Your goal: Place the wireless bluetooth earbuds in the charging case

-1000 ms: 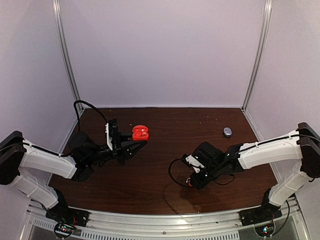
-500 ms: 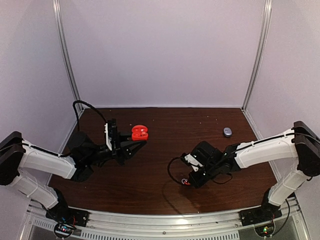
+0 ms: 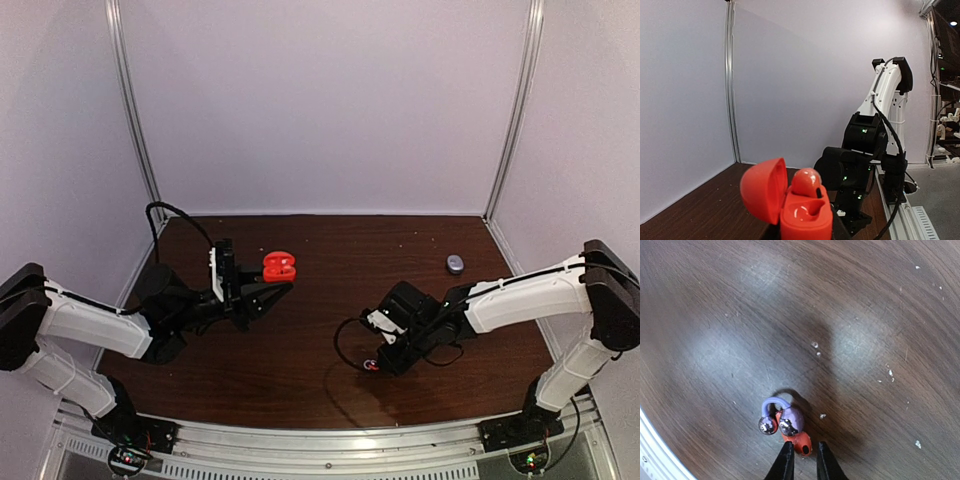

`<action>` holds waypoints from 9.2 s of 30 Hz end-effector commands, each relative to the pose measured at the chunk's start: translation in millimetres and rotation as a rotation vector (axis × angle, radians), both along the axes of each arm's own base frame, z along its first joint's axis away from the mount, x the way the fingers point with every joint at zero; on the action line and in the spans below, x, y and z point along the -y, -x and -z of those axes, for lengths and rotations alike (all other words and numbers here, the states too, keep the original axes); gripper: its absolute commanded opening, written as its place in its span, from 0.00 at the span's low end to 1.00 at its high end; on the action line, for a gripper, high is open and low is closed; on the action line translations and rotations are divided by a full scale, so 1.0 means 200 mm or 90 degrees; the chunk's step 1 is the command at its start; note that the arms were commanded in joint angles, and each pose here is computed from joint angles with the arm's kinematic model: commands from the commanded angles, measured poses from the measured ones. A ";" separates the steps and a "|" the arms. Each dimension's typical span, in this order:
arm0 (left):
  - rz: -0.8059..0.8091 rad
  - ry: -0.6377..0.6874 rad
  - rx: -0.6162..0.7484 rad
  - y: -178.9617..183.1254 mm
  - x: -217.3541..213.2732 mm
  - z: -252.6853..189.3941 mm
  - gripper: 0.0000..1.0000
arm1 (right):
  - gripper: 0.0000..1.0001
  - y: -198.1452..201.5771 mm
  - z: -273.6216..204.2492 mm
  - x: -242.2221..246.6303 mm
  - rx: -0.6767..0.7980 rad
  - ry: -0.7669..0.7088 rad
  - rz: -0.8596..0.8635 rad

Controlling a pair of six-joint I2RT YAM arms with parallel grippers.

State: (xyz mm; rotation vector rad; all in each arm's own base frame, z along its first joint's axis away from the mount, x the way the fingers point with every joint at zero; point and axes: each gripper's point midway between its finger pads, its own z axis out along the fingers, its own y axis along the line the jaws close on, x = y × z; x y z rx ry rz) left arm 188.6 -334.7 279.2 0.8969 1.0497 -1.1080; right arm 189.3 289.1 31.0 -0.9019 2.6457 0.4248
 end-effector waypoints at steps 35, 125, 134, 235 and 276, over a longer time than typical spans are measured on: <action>-0.015 0.018 0.019 0.00 -0.04 -0.05 0.00 | 0.04 -0.03 -0.06 0.03 0.012 -0.001 0.010; -0.024 0.015 0.023 0.00 -0.06 -0.05 0.00 | 0.29 -0.02 0.14 -0.04 0.014 0.048 -0.058; -0.021 0.014 0.025 0.01 -0.06 -0.06 0.00 | 0.35 -0.06 -0.04 -0.06 0.051 0.022 -0.056; -0.061 0.032 0.020 0.00 -0.18 -0.05 0.00 | 0.09 -0.07 -0.09 -0.22 -0.008 0.140 -0.237; -0.047 0.037 0.018 0.02 -0.19 -0.04 0.00 | 0.31 0.37 0.01 -0.34 -0.066 0.292 -0.335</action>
